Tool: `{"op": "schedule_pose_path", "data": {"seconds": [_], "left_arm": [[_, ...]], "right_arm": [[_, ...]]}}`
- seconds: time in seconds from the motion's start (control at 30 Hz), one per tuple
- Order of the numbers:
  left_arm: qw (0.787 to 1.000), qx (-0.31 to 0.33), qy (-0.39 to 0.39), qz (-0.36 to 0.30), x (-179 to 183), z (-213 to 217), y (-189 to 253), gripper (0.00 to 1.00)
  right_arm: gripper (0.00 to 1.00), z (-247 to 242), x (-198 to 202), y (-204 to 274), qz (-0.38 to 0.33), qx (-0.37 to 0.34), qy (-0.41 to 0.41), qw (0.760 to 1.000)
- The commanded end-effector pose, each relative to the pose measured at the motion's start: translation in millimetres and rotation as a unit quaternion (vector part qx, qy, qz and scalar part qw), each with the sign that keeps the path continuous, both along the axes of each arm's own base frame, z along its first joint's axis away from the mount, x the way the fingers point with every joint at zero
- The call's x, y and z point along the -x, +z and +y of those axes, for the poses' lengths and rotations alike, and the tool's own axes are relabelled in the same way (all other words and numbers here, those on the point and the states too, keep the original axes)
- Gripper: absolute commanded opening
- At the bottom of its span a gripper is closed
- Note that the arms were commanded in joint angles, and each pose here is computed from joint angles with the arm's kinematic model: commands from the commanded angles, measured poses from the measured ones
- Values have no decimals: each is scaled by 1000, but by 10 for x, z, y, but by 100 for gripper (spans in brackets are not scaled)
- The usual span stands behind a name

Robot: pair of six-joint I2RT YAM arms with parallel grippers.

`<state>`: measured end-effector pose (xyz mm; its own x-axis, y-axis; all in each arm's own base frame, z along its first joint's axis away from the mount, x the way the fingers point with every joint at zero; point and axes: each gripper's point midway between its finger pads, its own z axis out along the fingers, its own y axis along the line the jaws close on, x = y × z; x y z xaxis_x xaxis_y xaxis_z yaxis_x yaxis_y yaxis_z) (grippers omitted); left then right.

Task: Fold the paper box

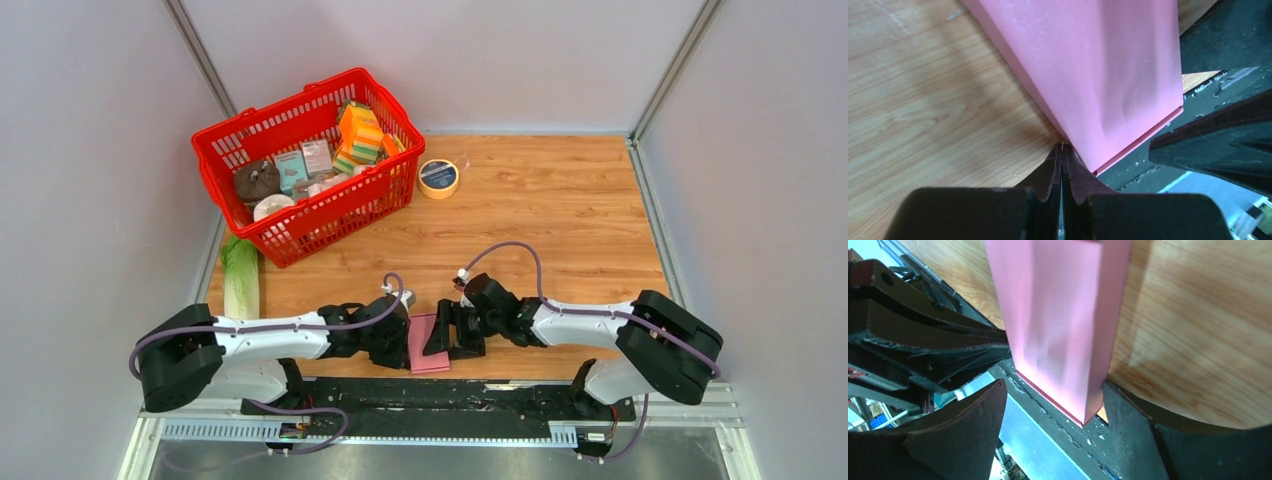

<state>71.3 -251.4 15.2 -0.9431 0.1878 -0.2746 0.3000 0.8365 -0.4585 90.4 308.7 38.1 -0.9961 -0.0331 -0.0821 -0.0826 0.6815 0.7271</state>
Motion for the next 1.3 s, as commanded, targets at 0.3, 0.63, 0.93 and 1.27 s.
{"op": "schedule_pose_path", "data": {"seconds": [0.3, 0.63, 0.93, 1.27], "left_arm": [[990, -29, 87, -103, -668, 536, 209, 22], [995, 2, 58, -80, -1019, 21, 194, 4], [994, 60, 58, -69, -1182, -399, 185, 2], [988, -34, 80, -128, -1064, 331, 298, 39]], "right_arm": [[93, -350, -620, 119, -99, 54, 18, 993], [80, -66, -799, 45, -77, 38, 34, 996], [80, 202, -851, 149, -75, -17, 43, 996], [100, -789, -1033, -44, -149, 256, 2, 955]]}}
